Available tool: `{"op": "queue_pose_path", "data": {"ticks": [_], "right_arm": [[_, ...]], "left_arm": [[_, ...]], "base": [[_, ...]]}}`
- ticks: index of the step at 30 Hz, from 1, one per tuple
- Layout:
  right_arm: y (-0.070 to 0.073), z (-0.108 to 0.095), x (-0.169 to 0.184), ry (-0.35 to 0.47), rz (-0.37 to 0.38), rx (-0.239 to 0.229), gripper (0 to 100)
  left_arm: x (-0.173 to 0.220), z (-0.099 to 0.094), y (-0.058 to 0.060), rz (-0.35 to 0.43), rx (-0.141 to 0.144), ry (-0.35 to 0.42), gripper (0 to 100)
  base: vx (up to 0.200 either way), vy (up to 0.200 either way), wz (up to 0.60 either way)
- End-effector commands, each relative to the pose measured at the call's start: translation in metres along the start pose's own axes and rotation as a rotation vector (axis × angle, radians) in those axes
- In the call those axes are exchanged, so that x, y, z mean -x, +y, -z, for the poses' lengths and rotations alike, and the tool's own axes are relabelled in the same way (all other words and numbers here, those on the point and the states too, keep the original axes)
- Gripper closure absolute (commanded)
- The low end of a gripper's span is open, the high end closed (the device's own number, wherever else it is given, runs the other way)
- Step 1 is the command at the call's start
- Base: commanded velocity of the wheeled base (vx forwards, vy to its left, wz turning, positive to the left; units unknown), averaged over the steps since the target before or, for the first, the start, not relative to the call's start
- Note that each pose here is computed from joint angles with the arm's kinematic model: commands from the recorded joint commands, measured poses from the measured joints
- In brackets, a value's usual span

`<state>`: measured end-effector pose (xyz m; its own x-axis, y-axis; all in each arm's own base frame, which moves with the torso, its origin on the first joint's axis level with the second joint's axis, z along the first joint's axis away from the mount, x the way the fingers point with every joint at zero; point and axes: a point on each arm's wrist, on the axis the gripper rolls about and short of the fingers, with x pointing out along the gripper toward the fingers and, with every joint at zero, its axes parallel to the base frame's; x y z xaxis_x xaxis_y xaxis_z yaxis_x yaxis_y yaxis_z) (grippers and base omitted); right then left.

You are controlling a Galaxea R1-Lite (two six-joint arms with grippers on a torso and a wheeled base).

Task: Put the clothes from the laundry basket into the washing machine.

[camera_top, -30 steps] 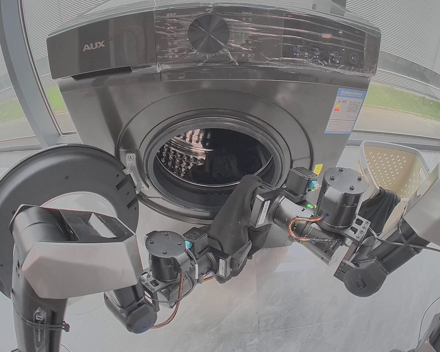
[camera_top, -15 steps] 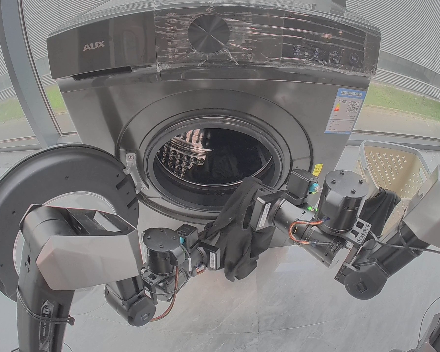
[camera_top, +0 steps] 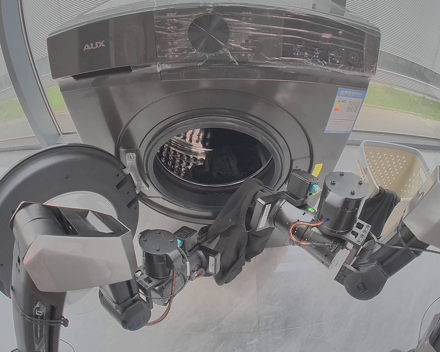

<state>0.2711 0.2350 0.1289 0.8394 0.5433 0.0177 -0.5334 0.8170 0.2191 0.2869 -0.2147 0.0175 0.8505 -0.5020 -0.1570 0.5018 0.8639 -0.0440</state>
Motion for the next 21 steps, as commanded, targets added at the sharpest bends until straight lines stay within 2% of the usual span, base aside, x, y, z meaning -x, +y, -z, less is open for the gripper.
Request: {"op": "queue_pose_path", "data": {"ticks": [1,11,13,17,21], "right_arm": [[0.000,0.001,0.000,0.003,0.000,-0.001,100],[0.000,0.002,-0.001,0.006,-0.001,0.001,100],[0.000,0.004,-0.002,0.009,0.001,0.002,100],[0.000,0.006,-0.003,0.013,0.002,0.001,100],[-0.001,0.005,-0.002,0.013,0.004,0.001,100]], "left_arm": [[0.001,-0.002,0.000,0.001,0.001,-0.007,0],[0.000,0.000,-0.007,0.039,0.005,-0.001,0],[-0.002,0.004,-0.012,0.083,0.004,0.009,0],[-0.009,0.004,-0.018,0.104,0.003,-0.011,0],[-0.021,0.007,-0.019,0.102,-0.001,-0.031,0]], "base": [[0.000,0.000,0.00],[0.000,0.000,0.00],[0.000,0.000,0.00],[0.000,0.000,0.00],[0.000,0.000,0.00]]}}
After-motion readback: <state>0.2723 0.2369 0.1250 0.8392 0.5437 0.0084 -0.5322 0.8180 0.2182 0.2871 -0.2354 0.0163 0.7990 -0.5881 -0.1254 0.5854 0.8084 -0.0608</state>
